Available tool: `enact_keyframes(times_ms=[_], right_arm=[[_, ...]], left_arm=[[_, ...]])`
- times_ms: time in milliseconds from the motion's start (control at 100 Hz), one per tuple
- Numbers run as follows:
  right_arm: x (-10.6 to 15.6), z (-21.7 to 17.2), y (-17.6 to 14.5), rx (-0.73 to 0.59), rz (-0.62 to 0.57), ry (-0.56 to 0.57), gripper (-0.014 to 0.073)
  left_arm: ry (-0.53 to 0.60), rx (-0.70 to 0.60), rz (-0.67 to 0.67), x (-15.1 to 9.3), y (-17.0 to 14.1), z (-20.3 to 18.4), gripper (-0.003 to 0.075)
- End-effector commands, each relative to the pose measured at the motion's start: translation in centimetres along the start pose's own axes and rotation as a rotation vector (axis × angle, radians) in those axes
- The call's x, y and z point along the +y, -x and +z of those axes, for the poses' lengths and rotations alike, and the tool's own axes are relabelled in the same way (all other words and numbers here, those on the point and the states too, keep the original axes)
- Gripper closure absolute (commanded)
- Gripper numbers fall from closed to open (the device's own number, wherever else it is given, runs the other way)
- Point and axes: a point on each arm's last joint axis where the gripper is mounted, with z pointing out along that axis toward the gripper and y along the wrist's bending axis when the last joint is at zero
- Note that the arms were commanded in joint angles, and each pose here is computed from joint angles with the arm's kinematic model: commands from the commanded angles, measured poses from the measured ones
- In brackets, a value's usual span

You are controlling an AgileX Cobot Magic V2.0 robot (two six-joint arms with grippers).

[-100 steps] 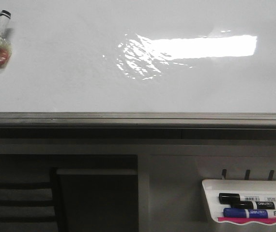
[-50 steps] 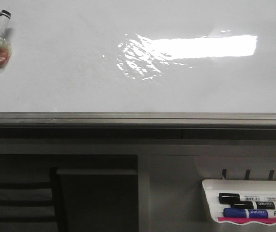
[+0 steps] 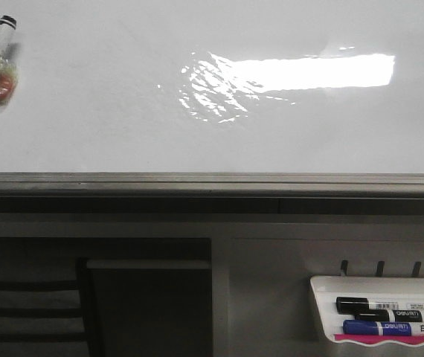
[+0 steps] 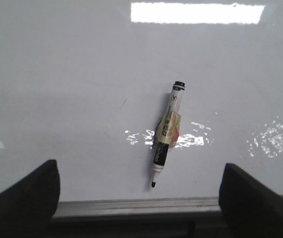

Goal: Write number 7 on whiteboard

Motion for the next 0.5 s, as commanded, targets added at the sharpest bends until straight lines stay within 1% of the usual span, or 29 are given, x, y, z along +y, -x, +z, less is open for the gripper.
enact_keyframes(times_ms=[0, 100, 220, 350, 440, 490], right_arm=[[0.2, -0.2, 1.8, -0.101, -0.002, 0.014, 0.0072], [0.2, -0.2, 1.8, -0.102, 0.013, 0.021, 0.0072], [0.3, -0.2, 1.8, -0.101, 0.031, 0.029, 0.0072], [0.3, -0.2, 1.8, -0.101, 0.031, 0.029, 0.0072], [0.3, -0.2, 1.7, -0.099, 0.031, 0.029, 0.0072], [0.3, -0.2, 1.7, -0.1, 0.031, 0.029, 0.0072]], left_arm=[[-0.002, -0.014, 0.035, 0.0, 1.1, 1.1, 0.0121], [-0.001, 0.069, 0.082, 0.2, 0.7, 3.0, 0.0121], [0.004, 0.159, 0.069, 0.5, 0.0, 5.4, 0.0121], [-0.017, 0.215, 0.069, 0.3, -0.3, 7.3, 0.0121], [-0.059, 0.245, 0.108, -0.4, -0.3, 8.5, 0.0121], [-0.074, 0.241, 0.125, -0.8, -0.1, 9.2, 0.0121]])
